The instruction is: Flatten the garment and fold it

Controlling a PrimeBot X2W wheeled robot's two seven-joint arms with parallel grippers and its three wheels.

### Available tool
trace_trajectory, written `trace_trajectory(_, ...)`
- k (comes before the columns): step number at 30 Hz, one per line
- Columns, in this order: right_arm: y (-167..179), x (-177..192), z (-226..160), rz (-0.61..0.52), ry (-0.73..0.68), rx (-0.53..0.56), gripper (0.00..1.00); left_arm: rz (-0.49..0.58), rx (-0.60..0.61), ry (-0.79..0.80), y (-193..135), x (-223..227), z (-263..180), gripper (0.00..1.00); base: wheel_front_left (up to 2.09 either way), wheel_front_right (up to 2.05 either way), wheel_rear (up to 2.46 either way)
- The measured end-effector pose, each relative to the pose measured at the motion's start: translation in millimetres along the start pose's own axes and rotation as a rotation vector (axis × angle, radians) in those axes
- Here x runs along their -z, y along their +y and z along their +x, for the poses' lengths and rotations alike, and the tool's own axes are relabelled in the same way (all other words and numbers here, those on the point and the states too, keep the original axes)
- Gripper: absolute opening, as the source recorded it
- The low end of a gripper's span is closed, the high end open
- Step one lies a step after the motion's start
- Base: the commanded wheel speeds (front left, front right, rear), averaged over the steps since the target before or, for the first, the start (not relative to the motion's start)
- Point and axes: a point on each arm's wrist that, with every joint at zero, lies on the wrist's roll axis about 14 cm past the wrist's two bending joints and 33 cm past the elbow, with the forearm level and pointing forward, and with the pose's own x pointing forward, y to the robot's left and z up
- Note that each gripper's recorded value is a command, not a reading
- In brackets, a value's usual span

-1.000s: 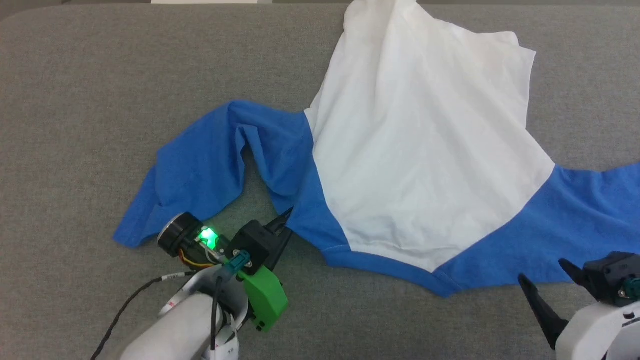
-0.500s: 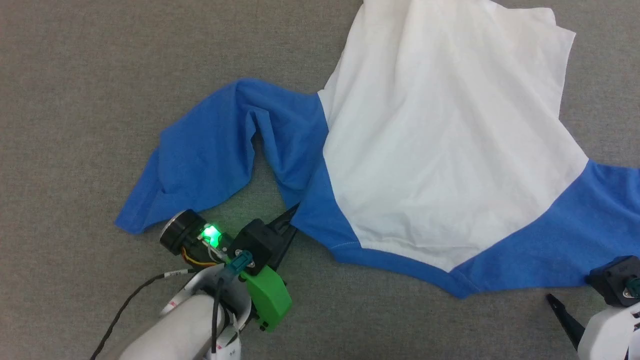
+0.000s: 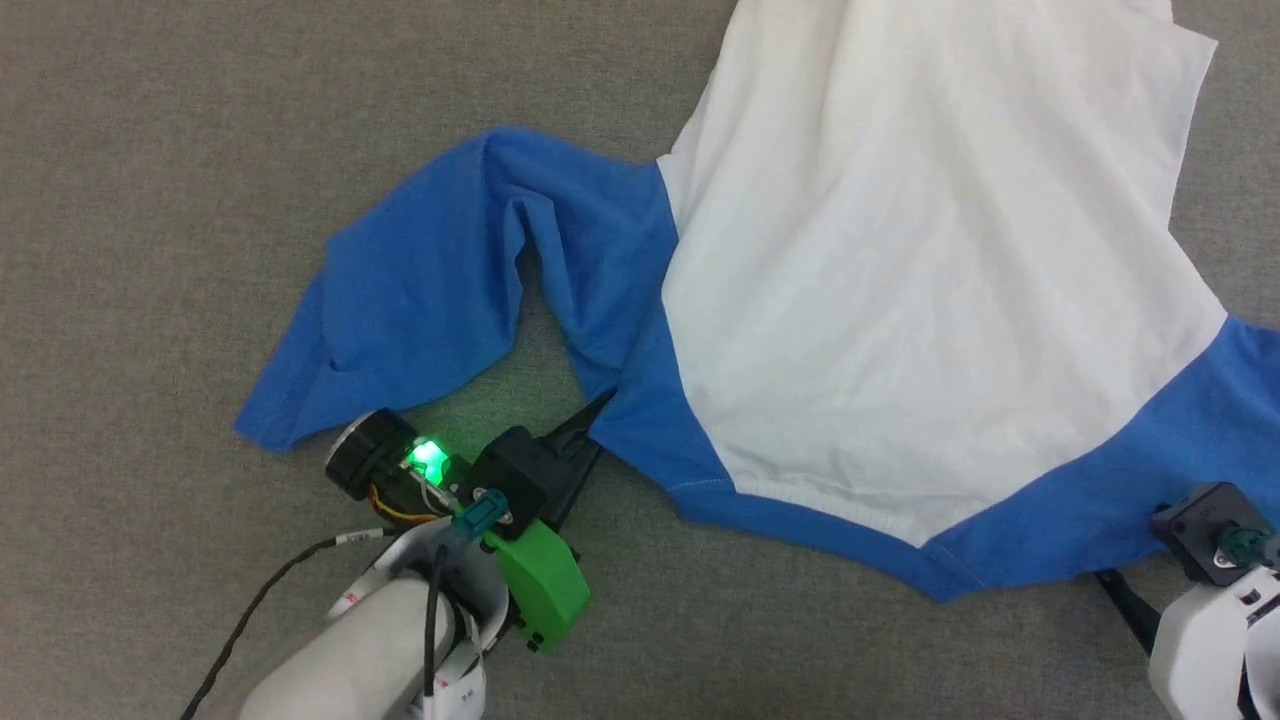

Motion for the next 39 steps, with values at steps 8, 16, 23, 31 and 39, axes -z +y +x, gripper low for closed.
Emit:
trace_trajectory(8,-7,-24,6,0.015,-0.114,0.038,0.00,-0.013,-0.044,-0.052,8,-12,-4,0.00,0.00,0.00,0.00)
trace_trajectory(16,-32,-93,-45,0.100,-0.484,0.229,0.00,-0.081,-0.124,-0.269,14,-69,-22,0.00,0.00,0.00,0.00)
trace_trajectory(23,-51,-141,-125,0.093,-0.800,0.415,0.00,-0.074,-0.180,-0.488,17,-135,-52,0.00,0.00,0.00,0.00)
trace_trajectory(31,-52,-190,-220,0.000,-1.080,0.539,0.00,0.015,-0.211,-0.720,20,-224,-98,0.00,0.00,0.00,0.00)
trace_trajectory(39,-50,-243,-325,-0.178,-1.328,0.663,0.00,0.236,-0.198,-0.903,10,-332,-149,0.00,0.00,0.00,0.00)
